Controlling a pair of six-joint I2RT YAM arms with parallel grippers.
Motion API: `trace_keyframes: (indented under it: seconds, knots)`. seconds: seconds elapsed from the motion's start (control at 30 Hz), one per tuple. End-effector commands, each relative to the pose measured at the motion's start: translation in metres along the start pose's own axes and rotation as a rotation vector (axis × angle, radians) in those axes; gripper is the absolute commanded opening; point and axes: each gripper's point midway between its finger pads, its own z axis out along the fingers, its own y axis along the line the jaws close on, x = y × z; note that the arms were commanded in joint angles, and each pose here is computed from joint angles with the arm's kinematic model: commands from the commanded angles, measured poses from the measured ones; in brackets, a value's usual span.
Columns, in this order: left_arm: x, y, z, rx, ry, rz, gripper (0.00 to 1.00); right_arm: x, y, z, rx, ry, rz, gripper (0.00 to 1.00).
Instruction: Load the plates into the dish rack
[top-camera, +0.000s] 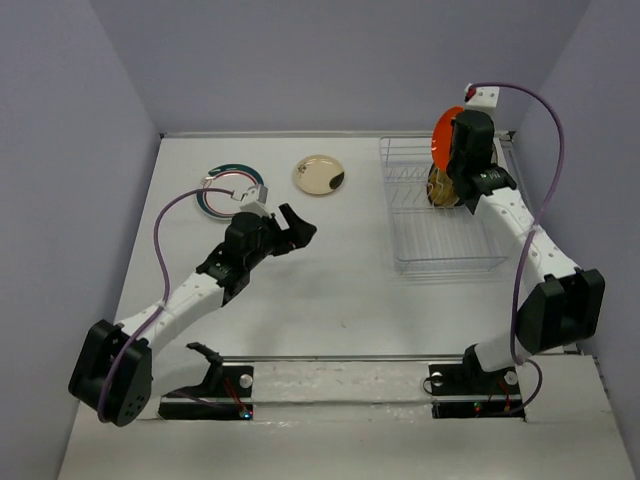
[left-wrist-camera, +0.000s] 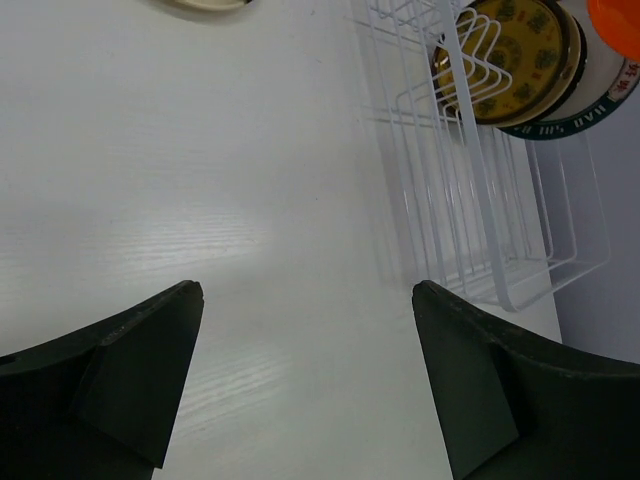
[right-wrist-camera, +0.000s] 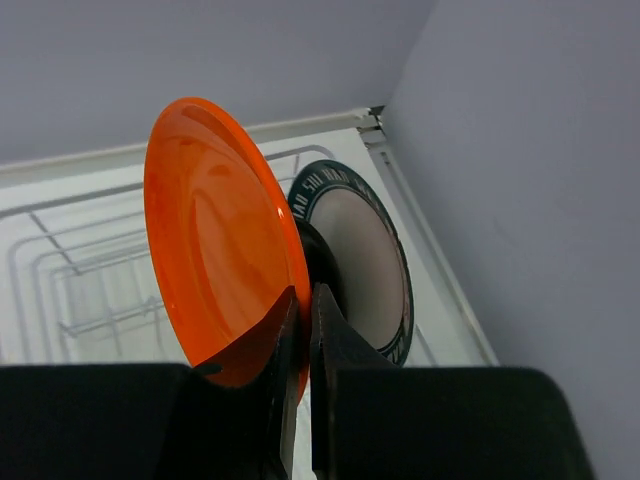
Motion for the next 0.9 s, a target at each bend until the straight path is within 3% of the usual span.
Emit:
trace_keyframes:
  seconds: [0.0, 0.43, 0.77, 0.83, 0.87]
  knots:
    - [-0.037, -0.017, 0.022, -0.003, -0.096, -0.006, 0.98, -0.004, -0.014, 0.029, 0.154, -0.001, -0.193, 0.07]
    - [-0.057, 0.013, 0.075, -0.146, -0.135, -0.044, 0.97, 0.023, 0.002, 0.058, 0.151, 0.063, -0.31, 0.07]
    - [-0.064, 0.053, 0.119, -0.277, -0.142, -0.076, 0.9, 0.08, 0.024, 0.061, 0.108, 0.158, -0.352, 0.07]
    - [-0.064, 0.062, 0.127, -0.304, -0.142, -0.082, 0.89, 0.081, 0.026, 0.061, 0.097, 0.158, -0.342, 0.11]
    - [-0.064, 0.066, 0.131, -0.31, -0.135, -0.088, 0.88, 0.08, 0.028, 0.06, 0.086, 0.156, -0.336, 0.19]
